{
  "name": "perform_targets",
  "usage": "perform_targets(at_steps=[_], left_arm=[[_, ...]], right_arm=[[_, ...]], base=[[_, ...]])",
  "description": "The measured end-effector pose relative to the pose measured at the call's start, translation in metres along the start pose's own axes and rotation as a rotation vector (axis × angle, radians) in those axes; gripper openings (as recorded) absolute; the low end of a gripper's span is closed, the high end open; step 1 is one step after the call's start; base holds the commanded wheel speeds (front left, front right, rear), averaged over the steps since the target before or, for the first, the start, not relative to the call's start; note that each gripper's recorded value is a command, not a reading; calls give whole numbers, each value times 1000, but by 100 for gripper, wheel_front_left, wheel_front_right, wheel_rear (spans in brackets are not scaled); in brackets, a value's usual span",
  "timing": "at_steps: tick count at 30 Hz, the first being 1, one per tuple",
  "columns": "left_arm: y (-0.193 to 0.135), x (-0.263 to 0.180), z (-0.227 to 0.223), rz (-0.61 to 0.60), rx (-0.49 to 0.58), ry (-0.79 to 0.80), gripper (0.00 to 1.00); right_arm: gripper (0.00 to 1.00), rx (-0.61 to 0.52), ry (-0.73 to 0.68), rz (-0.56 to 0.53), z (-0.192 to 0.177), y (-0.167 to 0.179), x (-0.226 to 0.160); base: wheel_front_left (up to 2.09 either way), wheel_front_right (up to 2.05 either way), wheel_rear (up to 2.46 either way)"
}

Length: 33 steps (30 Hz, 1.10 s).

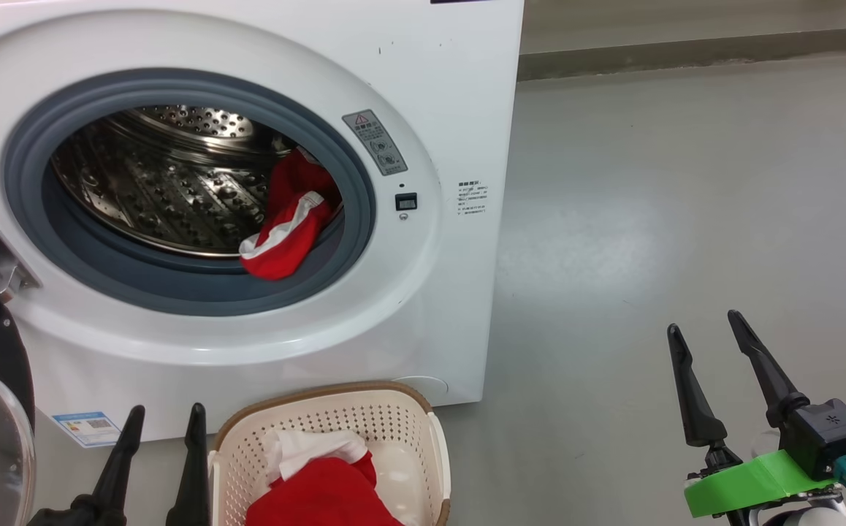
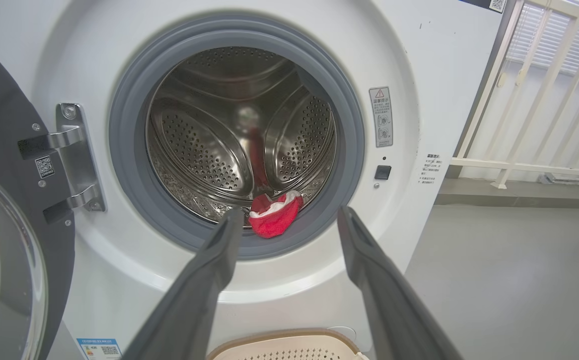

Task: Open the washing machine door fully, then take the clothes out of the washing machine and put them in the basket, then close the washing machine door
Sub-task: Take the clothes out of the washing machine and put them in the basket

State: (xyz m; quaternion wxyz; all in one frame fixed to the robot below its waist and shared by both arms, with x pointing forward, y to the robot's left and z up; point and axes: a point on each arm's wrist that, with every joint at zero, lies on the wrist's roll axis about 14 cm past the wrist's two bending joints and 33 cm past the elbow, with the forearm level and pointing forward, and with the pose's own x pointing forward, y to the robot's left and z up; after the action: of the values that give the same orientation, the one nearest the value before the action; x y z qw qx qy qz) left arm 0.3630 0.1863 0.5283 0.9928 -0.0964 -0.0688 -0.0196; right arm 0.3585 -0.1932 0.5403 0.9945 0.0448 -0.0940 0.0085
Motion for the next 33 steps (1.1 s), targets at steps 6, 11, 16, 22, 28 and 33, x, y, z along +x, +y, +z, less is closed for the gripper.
perform_targets(at_steps=[6, 11, 16, 22, 28, 33], left_arm=[[-1, 1, -3, -1, -2, 8, 100], [0, 1, -5, 8, -13, 15, 100], [2, 0, -11, 17, -19, 31, 100], [4, 1, -22, 26, -23, 64, 100], [6, 9, -31, 32, -22, 87, 100], [2, 34, -30, 10, -28, 69, 100]], right_arm=[[100, 0, 5, -3, -2, -1, 0], [100, 0, 7, 1, -2, 0, 0], [100, 2, 14, 10, -5, 3, 1], [100, 3, 21, 17, -8, 6, 5], [100, 3, 41, 20, -16, 6, 9], [100, 6, 48, 36, -21, 11, 23]], base=[[0, 0, 0], [0, 0, 0], [0, 0, 0], [0, 0, 0], [0, 0, 0], [0, 0, 0]])
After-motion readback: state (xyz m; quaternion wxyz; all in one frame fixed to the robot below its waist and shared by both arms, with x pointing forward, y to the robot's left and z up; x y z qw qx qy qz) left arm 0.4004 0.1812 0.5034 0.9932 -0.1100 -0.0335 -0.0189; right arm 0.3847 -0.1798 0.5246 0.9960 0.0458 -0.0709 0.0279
